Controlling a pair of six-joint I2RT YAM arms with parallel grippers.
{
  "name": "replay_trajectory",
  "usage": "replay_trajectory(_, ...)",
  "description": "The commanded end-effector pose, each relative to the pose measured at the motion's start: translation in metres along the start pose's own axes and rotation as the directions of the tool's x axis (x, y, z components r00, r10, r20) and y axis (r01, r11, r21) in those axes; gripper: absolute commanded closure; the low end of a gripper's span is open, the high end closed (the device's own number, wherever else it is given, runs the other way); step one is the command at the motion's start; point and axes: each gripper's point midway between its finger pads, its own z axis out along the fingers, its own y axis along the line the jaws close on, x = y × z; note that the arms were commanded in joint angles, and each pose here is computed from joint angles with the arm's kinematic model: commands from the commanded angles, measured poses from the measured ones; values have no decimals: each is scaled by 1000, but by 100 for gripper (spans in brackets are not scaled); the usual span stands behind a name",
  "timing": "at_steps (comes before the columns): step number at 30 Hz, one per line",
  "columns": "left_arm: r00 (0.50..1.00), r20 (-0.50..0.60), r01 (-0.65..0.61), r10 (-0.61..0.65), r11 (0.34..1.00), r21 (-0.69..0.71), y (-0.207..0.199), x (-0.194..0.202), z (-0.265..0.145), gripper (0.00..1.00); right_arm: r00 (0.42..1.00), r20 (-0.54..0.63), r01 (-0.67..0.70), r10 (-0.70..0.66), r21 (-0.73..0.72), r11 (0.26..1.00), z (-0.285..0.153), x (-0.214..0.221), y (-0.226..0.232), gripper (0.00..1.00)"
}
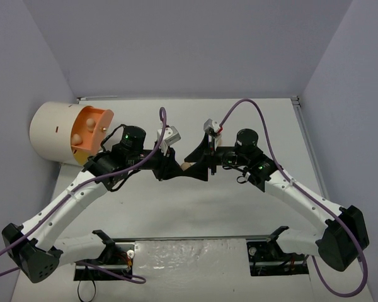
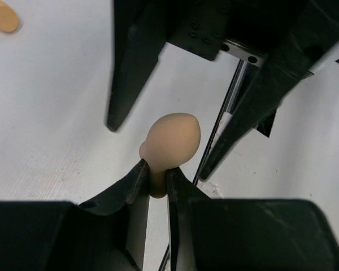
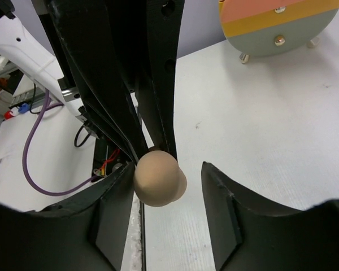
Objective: Organize the makeup
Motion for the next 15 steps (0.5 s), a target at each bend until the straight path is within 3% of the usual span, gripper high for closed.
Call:
replay_trajectory(1, 995, 80, -54, 57, 998, -37, -1, -23, -8, 100, 986, 75, 146, -146, 12, 989, -4, -39, 12, 29)
replay_trajectory(8, 998, 62, 35, -17, 953, -301, 46, -16, -22, 100, 983, 26, 170, -181, 242, 955, -27, -41, -17, 11)
replay_trajectory(12, 990, 80, 138, -112, 787, -601, 103, -17, -78, 100, 976, 67, 156, -205, 435, 887, -64, -56, -37, 1)
replay_trajectory(15, 981, 147, 196, -131, 636, -746, 131, -34, -128, 100, 975, 67, 135, -211, 574, 808, -88, -58, -55, 0)
